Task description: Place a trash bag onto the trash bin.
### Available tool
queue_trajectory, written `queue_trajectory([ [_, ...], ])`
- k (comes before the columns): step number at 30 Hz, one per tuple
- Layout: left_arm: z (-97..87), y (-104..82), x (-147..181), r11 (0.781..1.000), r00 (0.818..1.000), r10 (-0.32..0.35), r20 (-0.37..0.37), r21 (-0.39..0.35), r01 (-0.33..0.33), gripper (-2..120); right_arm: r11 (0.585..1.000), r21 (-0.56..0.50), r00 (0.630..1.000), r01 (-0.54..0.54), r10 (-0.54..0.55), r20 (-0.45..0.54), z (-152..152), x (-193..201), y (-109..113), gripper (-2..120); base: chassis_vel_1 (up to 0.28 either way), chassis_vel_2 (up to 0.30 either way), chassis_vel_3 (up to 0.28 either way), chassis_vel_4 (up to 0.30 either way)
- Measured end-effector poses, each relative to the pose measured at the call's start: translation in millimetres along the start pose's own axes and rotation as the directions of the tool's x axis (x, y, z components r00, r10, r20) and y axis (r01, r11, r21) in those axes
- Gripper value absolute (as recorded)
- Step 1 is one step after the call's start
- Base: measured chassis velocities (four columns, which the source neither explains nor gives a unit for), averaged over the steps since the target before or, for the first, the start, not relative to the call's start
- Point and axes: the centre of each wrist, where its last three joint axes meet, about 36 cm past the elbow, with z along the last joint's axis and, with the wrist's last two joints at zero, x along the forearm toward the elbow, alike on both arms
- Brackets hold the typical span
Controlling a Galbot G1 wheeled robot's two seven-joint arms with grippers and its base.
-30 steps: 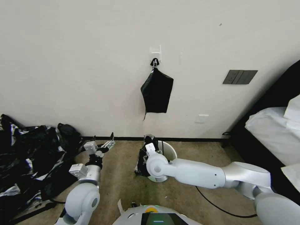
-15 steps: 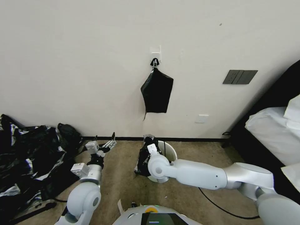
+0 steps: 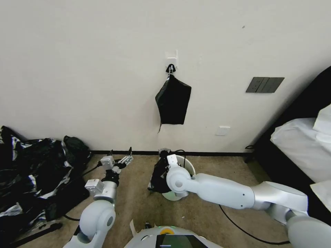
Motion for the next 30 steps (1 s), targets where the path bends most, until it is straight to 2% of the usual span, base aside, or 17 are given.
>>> queue_trajectory([
  [6, 15.1, 0.8, -3.7, 0.999, 0.996, 0.035, -0.086, -0.015, -0.036, 100, 0.998, -0.052, 0.999, 0.035, -0.033, 0.04, -6.1, 21.3, -23.8, 0, 0.0, 0.0, 0.0, 0.0],
  [7, 20.6, -0.9, -5.5, 0.999, 0.99, 0.052, -0.132, -0.009, -0.053, 100, 0.997, -0.064, 0.998, 0.047, -0.044, 0.049, -6.6, 27.4, -29.5, 0, 0.0, 0.0, 0.0, 0.0],
  [8, 20.6, -0.9, -5.5, 0.999, 0.99, 0.052, -0.132, -0.009, -0.053, 100, 0.997, -0.064, 0.998, 0.047, -0.044, 0.049, -6.6, 27.4, -29.5, 0, 0.0, 0.0, 0.0, 0.0],
  [11, 33.4, -8.4, -12.3, 0.995, 0.971, 0.101, -0.215, 0.01, -0.101, 100, 0.993, -0.092, 0.996, 0.068, -0.063, 0.057, -5.5, 35.5, -42.0, 0, 0.0, 0.0, 0.0, 0.0],
  [15, 38.6, -12.7, -18.9, 0.991, 0.959, 0.13, -0.252, 0.028, -0.127, 100, 0.992, -0.103, 0.996, 0.076, -0.07, 0.056, -2.6, 39.1, -48.3, 0, 0.0, 0.0, 0.0, 0.0],
  [17, 44.0, -17.7, -31.3, 0.985, 0.937, 0.174, -0.303, 0.056, -0.165, 100, 0.989, -0.114, 0.995, 0.09, -0.084, 0.049, 3.8, 44.4, -57.9, 0, 0.0, 0.0, 0.0, 0.0],
  [19, 44.2, -19.2, -36.4, 0.982, 0.93, 0.189, -0.316, 0.065, -0.177, 100, 0.989, -0.119, 0.995, 0.093, -0.088, 0.048, 5.2, 45.9, -61.4, 0, 0.0, 0.0, 0.0, 0.0],
  [21, 41.9, -24.1, -49.8, 0.975, 0.904, 0.223, -0.364, 0.088, -0.206, 100, 0.987, -0.133, 0.995, 0.091, -0.087, 0.04, 9.2, 45.6, -67.8, 0, 0.0, 0.0, 0.0, 0.0],
  [22, 41.9, -24.1, -49.8, 0.975, 0.904, 0.223, -0.364, 0.088, -0.206, 100, 0.987, -0.133, 0.995, 0.091, -0.087, 0.04, 9.2, 45.6, -67.8, 0, 0.0, 0.0, 0.0, 0.0],
  [24, 40.7, -28.7, -57.3, 0.971, 0.888, 0.238, -0.393, 0.097, -0.218, 100, 0.986, -0.138, 0.996, 0.092, -0.088, 0.035, 10.9, 44.5, -68.9, 0, 0.0, 0.0, 0.0, 0.0],
  [25, 40.7, -28.7, -57.3, 0.971, 0.888, 0.238, -0.393, 0.097, -0.218, 100, 0.986, -0.138, 0.996, 0.092, -0.088, 0.035, 10.9, 44.5, -68.9, 0, 0.0, 0.0, 0.0, 0.0],
  [27, 38.7, -38.4, -65.6, 0.966, 0.863, 0.26, -0.434, 0.115, -0.233, 100, 0.985, -0.144, 0.996, 0.092, -0.088, 0.032, 11.7, 42.7, -69.1, 0, 0.0, 0.0, 0.0, 0.0],
  [28, 38.7, -38.4, -65.6, 0.966, 0.863, 0.26, -0.434, 0.115, -0.233, 100, 0.985, -0.144, 0.996, 0.092, -0.088, 0.032, 11.7, 42.7, -69.1, 0, 0.0, 0.0, 0.0, 0.0],
  [29, 38.3, -41.1, -67.6, 0.965, 0.855, 0.262, -0.447, 0.116, -0.235, 100, 0.985, -0.147, 0.996, 0.093, -0.089, 0.033, 11.5, 41.9, -69.1, 0, 0.0, 0.0, 0.0, 0.0],
  [30, 38.2, -49.1, -72.0, 0.964, 0.836, 0.267, -0.48, 0.118, -0.24, 100, 0.984, -0.152, 0.996, 0.092, -0.088, 0.033, 10.9, 40.9, -69.4, 0, 0.0, 0.0, 0.0, 0.0],
])
